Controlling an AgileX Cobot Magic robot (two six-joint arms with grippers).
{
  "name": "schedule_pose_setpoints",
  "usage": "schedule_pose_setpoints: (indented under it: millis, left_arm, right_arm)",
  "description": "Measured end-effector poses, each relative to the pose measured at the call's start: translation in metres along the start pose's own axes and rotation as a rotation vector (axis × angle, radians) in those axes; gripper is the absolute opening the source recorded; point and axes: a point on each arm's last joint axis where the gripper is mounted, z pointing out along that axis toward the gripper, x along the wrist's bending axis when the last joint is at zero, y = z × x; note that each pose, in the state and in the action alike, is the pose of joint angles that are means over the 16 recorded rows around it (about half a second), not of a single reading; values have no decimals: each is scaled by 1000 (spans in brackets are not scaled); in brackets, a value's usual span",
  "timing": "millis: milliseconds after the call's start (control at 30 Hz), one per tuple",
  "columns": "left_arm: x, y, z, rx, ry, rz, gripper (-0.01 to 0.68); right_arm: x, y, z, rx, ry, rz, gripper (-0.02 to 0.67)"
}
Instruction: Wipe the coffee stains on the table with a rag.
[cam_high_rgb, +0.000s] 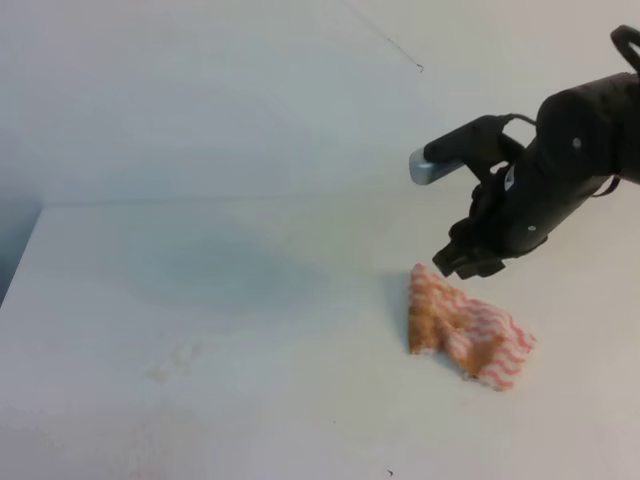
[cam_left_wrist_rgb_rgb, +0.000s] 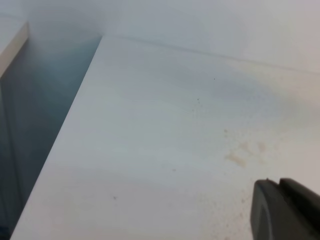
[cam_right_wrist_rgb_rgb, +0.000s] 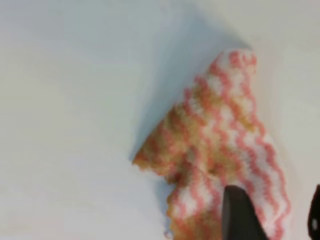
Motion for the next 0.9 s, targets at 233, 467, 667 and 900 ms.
schedule_pose_setpoints:
  millis: [233,467,667,900]
  left_arm:
    - [0,0,0,0,0,0,1]
    - [0,0,0,0,0,0,1]
    - [0,0,0,0,0,0,1]
    - [0,0,0,0,0,0,1]
  right_arm:
    - [0,5,-70,-151,-24,-6,138]
    - [3,-2,-143,-302,-43,-6,24]
    - [5,-10,-173,-362,-47,-7,1]
    - [5,-9,-167,-339,-43,-8,-2]
